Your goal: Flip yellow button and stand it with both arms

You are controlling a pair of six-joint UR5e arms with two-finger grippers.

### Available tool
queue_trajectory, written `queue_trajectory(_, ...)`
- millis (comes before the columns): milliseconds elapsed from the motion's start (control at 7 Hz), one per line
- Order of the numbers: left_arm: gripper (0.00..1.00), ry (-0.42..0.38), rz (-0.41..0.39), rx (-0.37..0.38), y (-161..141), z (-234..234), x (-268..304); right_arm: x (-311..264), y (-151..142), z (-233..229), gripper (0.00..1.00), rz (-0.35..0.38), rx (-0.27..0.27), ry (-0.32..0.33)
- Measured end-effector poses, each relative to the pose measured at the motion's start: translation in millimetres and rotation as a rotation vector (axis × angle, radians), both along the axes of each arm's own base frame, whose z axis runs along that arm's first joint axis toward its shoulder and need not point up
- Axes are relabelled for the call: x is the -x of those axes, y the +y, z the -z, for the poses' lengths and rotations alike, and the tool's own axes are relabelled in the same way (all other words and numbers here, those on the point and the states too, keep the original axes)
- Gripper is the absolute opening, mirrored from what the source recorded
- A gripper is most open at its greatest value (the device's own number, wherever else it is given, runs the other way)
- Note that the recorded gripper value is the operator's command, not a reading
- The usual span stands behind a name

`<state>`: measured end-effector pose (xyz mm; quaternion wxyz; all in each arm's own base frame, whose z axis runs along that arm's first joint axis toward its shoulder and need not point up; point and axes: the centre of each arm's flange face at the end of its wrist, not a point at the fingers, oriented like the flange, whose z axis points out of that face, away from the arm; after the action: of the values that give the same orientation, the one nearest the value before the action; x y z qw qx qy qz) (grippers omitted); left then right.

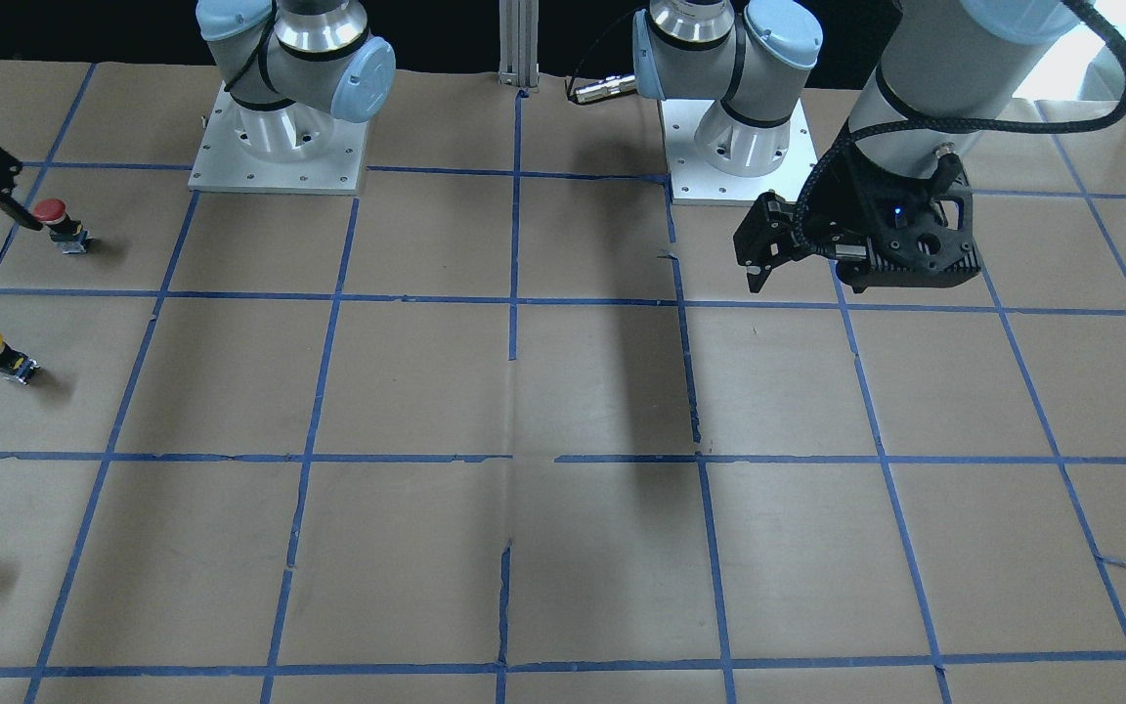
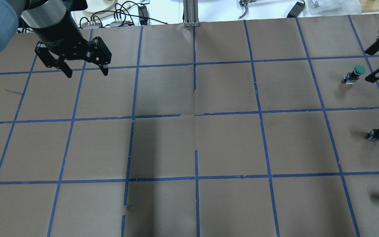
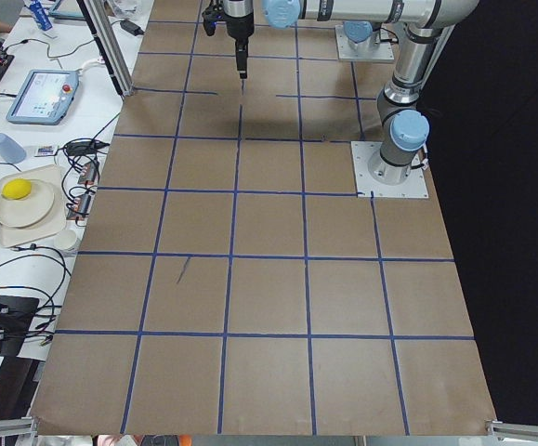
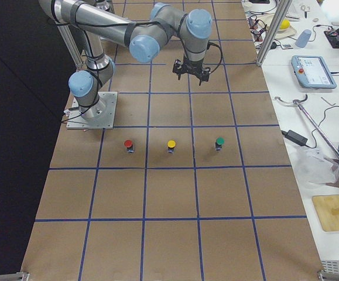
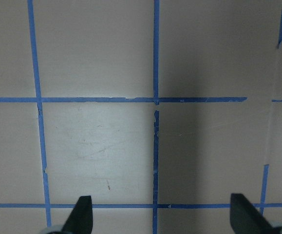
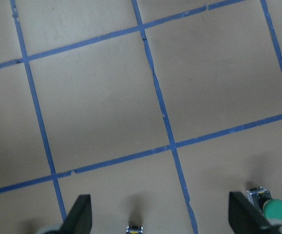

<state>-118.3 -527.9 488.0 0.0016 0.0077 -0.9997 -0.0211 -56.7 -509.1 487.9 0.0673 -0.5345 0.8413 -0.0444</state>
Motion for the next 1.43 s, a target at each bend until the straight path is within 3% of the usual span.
queue_trajectory(286,1.00,-0.001,0.000,-0.001,-0.9,0.3,-0.1,-81.5,13.0,-13.2,1.00,0.149,-0.059,0.071)
queue_trajectory(857,1.00,-0.001,0.000,0.006,-0.9,-3.0,-0.1,-147.3,27.4,-17.1,0.99,0.486,-0.101,0.167)
queue_trajectory(1143,1.00,-0.001,0.000,0.004,-0.7,-2.1,-0.1,-176.8,30.0,-14.6,0.99,0.760,-0.119,0.202)
queue_trajectory(1429,1.00,-0.002,-0.001,0.009,-1.2,-4.5,-0.2,-202.9,20.0,-14.1,0.98,0.986,-0.116,0.189)
